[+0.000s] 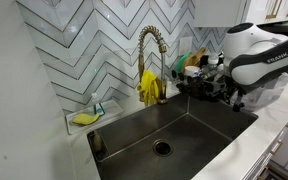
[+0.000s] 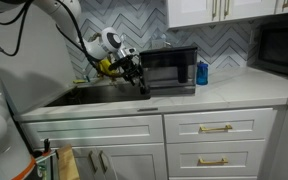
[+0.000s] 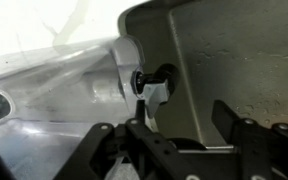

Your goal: Open and close the tap of the water dispenser on the right

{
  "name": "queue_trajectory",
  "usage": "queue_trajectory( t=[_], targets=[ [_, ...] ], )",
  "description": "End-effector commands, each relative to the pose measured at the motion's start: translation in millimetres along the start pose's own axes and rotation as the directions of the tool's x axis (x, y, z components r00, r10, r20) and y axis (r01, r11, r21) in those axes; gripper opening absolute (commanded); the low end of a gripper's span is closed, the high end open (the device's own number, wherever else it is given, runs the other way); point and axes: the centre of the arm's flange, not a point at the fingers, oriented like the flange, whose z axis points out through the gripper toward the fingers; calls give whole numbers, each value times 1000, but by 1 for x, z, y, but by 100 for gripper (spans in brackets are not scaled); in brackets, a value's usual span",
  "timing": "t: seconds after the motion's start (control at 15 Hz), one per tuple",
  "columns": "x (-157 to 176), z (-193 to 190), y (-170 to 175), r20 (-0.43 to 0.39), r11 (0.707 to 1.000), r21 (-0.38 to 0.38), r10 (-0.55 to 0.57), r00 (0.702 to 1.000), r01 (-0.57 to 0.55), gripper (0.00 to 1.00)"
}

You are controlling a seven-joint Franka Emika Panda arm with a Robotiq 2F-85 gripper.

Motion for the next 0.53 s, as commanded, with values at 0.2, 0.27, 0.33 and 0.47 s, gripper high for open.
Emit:
queue_trajectory(
  t=[0.2, 0.27, 0.33, 0.47],
  targets=[
    [5, 1, 0, -8, 1000, 11, 16, 1000, -16, 49],
    [5, 0, 0, -7, 1000, 12, 16, 1000, -15, 45],
    [5, 0, -1, -7, 1000, 15, 16, 1000, -16, 43],
    [6, -1, -3, -3, 999, 30, 22, 1000, -22, 34]
  ],
)
